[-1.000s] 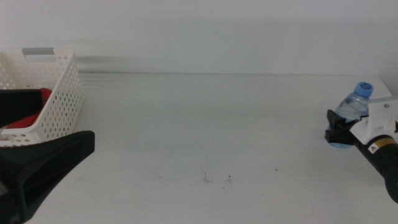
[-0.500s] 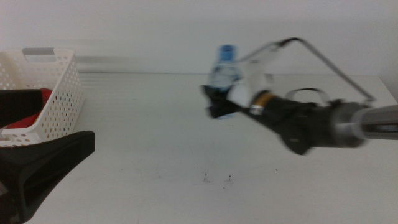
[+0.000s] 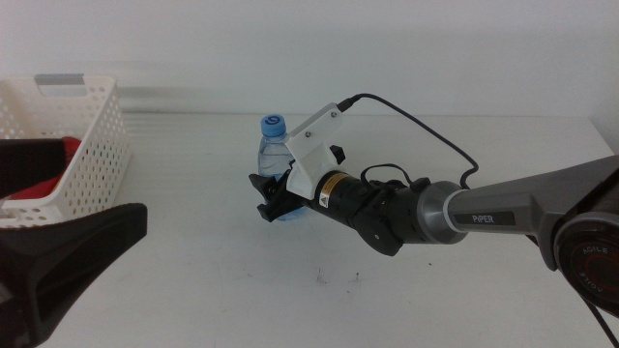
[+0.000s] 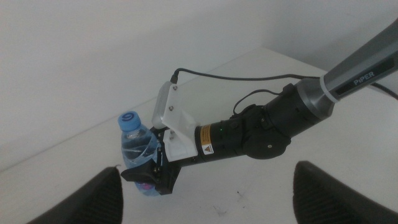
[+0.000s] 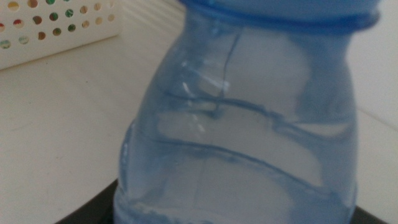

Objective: Use arms to grab the bottles and put them into the dustbin to the left of the table.

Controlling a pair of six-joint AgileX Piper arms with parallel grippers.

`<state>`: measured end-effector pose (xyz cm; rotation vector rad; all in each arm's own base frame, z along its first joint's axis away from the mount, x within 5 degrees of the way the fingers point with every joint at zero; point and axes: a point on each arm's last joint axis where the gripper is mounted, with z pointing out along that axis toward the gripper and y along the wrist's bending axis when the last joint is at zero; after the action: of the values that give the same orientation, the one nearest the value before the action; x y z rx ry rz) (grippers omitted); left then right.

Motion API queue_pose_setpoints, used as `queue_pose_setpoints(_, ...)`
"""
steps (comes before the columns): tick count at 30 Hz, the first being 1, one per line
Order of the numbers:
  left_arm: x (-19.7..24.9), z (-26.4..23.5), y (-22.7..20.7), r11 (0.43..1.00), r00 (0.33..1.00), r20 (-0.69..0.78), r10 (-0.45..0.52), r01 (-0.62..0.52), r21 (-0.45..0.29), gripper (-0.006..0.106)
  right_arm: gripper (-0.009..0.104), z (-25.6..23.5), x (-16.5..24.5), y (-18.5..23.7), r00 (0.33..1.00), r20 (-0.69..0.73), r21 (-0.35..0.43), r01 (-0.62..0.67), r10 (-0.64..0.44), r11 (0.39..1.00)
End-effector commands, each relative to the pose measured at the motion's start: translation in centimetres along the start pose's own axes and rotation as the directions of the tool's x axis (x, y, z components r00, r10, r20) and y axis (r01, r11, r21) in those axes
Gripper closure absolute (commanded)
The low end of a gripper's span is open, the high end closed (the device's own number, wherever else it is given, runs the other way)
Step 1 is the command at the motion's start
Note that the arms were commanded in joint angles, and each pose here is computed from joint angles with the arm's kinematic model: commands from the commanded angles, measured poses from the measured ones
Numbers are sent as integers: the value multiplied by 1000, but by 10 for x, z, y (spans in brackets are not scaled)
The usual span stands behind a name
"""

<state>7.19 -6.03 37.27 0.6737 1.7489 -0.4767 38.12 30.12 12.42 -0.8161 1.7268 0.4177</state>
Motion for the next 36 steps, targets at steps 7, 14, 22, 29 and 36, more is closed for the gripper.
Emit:
queue_pose_setpoints(7,-1,-1,0,1000,1000,13,-4,4,-2,7,65,0,-8,1,1000,9,0,-8,8,1000)
queue_pose_setpoints(14,-1,-1,0,1000,1000,13,-4,4,-2,7,3,-8,1,3,997,-27,-4,-76,76,997)
queue_pose_setpoints(22,-1,-1,0,1000,1000,13,-4,4,-2,7,3,-53,-2,7,996,-35,-11,-78,77,997)
queue_pose_setpoints(29,-1,-1,0,1000,1000,13,-4,4,-2,7,3,-123,-40,2,995,-28,15,-97,98,995)
queue_pose_setpoints(36,-1,-1,0,1000,1000,13,-4,4,-2,7,3,-224,-91,-5,978,-162,97,-117,131,988)
